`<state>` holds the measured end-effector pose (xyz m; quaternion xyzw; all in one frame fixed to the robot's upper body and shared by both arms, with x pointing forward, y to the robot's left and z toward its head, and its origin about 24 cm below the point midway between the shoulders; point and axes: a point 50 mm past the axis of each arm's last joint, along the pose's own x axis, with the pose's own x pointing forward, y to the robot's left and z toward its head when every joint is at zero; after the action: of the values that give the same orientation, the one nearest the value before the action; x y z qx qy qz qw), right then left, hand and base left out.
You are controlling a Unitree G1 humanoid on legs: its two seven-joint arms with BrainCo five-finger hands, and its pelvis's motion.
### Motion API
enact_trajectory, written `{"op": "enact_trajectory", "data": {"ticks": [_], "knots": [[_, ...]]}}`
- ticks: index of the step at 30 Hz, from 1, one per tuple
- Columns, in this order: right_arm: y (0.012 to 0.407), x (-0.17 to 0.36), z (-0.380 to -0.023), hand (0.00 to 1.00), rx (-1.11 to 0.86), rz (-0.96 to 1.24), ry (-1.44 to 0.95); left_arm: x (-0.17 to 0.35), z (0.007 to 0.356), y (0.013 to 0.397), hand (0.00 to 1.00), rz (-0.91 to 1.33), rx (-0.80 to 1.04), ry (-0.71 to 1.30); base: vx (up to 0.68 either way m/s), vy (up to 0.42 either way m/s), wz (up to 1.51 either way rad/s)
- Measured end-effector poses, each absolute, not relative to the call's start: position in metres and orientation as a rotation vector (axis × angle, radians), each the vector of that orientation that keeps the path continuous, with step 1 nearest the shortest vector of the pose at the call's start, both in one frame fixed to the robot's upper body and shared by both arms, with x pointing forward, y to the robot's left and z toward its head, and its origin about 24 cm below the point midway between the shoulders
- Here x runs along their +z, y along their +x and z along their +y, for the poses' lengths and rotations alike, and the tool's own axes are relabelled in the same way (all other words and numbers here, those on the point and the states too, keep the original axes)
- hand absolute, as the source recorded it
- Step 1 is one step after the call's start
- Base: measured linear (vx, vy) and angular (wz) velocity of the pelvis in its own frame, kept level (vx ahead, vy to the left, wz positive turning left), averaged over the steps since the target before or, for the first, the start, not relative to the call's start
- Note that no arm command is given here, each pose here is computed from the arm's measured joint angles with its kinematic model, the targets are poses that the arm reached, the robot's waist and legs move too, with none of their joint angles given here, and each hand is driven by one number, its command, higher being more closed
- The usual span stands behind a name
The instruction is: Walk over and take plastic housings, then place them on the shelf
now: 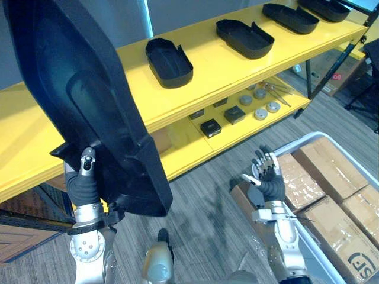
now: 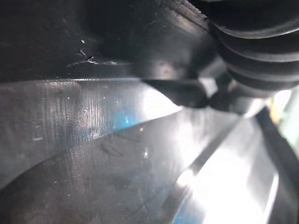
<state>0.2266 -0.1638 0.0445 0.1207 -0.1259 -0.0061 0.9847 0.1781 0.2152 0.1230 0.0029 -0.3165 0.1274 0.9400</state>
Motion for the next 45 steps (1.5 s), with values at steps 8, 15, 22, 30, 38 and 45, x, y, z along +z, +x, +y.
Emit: {"op": "enact_trajectory", "data": {"ticks": [8, 15, 22, 30, 38, 45], "knots": [[0.221, 0.051, -0.164, 0.0, -0.016, -0.304, 0.255, 0.133, 0.217, 0.181, 1.0, -0.685, 0.23, 0.085, 0.16, 0.136, 0.3], [0.218, 0.067, -0.184, 0.0, -0.029, -0.405, 0.176, 0.149, 0.204, 0.205, 1.0, -0.761, 0.207, 0.019, 0.18, -0.091, 0.75], [0.227, 0.089, -0.201, 0.0, 0.021, -0.486, 0.085, 0.132, 0.19, 0.205, 1.0, -0.667, 0.181, 0.049, 0.2, -0.21, 0.58], [0.223, 0.102, -0.21, 0.0, -0.089, -0.564, 0.126, 0.14, 0.179, 0.207, 1.0, -0.738, 0.156, -0.024, 0.02, -0.032, 0.51], [0.217, 0.086, -0.2, 0.0, -0.09, -0.511, 0.214, 0.12, 0.197, 0.186, 1.0, -0.641, 0.261, -0.069, -0.08, 0.014, 0.33], [0.221, 0.08, -0.219, 0.0, -0.188, -0.489, 0.211, 0.125, 0.191, 0.186, 1.0, -0.705, 0.24, -0.141, 0.0, 0.121, 0.69]]}}
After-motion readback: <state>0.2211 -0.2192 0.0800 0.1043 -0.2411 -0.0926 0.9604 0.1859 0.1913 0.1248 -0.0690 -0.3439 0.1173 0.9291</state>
